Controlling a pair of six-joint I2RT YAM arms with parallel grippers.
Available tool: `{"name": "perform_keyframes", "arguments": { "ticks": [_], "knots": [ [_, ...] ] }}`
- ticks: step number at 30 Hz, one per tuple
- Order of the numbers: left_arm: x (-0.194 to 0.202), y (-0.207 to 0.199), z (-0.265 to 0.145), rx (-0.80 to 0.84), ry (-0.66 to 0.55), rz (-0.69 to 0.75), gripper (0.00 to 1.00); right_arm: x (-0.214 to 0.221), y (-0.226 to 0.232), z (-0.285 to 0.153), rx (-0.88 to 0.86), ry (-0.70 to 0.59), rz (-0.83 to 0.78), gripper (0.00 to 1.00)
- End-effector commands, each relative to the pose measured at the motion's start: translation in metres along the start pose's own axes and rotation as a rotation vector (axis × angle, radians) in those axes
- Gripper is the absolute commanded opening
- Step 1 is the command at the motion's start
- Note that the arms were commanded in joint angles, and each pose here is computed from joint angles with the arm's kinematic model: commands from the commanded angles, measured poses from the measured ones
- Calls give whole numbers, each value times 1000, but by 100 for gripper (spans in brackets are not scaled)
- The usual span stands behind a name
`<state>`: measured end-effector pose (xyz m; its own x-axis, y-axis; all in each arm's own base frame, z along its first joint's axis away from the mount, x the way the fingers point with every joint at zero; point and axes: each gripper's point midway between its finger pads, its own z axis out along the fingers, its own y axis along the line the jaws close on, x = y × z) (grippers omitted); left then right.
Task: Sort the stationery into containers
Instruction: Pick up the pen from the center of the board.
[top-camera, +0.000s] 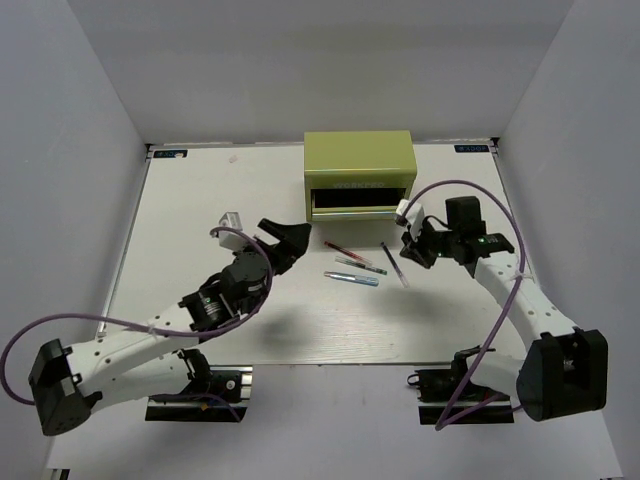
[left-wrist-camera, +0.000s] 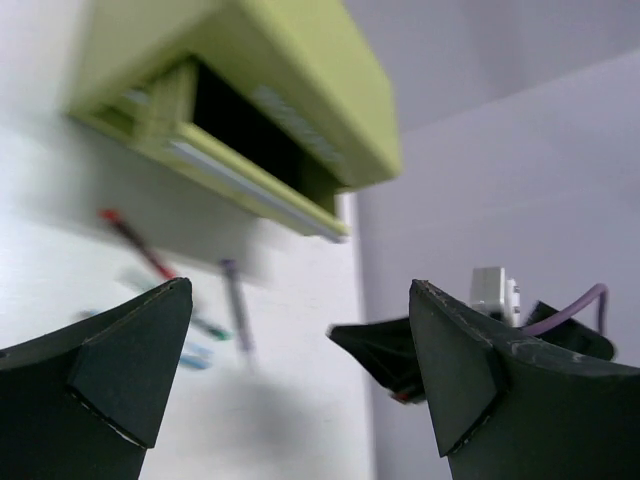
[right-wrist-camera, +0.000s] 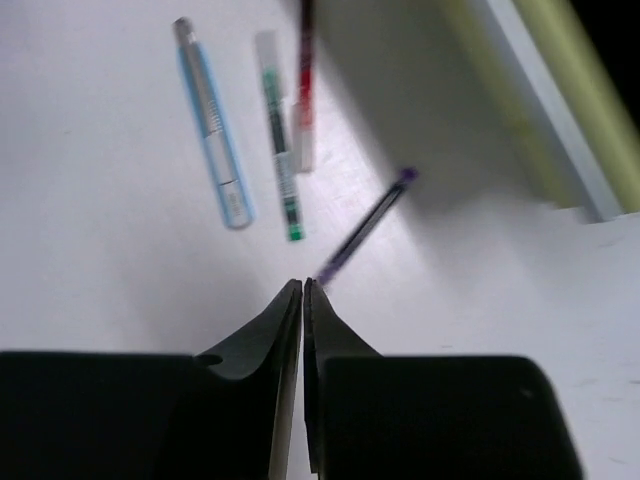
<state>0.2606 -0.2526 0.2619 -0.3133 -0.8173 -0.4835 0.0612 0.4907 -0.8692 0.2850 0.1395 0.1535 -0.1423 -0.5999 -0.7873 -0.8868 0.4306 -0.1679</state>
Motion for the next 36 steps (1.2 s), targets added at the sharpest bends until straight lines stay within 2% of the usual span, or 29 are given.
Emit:
{"name": "perform_keyframes", "arguments": {
  "ticks": [1,5,7,8,14,16,19,23,30,32,35,36],
  "knots": [
    [-15,76,-23,-248,-10,267,100,14,31,16,-108,-10,151,10],
    [-14,92,-29,-340,42,389,100,30,23,35,-64,32,189,28],
    [-10,88,-28,-365,85,439,100,40,18,41,-3,66,197,34],
    [0,100,-27,-408,134,499,100,49,17,48,11,84,212,36],
    [14,97,-15,-435,212,619,100,81,-1,65,176,192,315,39],
    [15,92,-13,-415,216,622,100,78,-8,70,217,173,317,40],
    [18,89,-10,-390,216,621,100,93,-20,77,291,220,332,42],
    [21,91,-10,-385,228,629,100,95,-25,83,295,229,357,42],
    [25,87,-6,-357,229,626,100,107,-6,92,211,267,388,42],
    [32,89,-2,-353,246,635,100,117,0,92,192,308,398,37],
    [43,89,3,-341,282,639,100,121,7,91,159,327,388,16],
    [47,89,4,-334,295,646,100,121,10,90,148,327,383,5]
  ]
}}
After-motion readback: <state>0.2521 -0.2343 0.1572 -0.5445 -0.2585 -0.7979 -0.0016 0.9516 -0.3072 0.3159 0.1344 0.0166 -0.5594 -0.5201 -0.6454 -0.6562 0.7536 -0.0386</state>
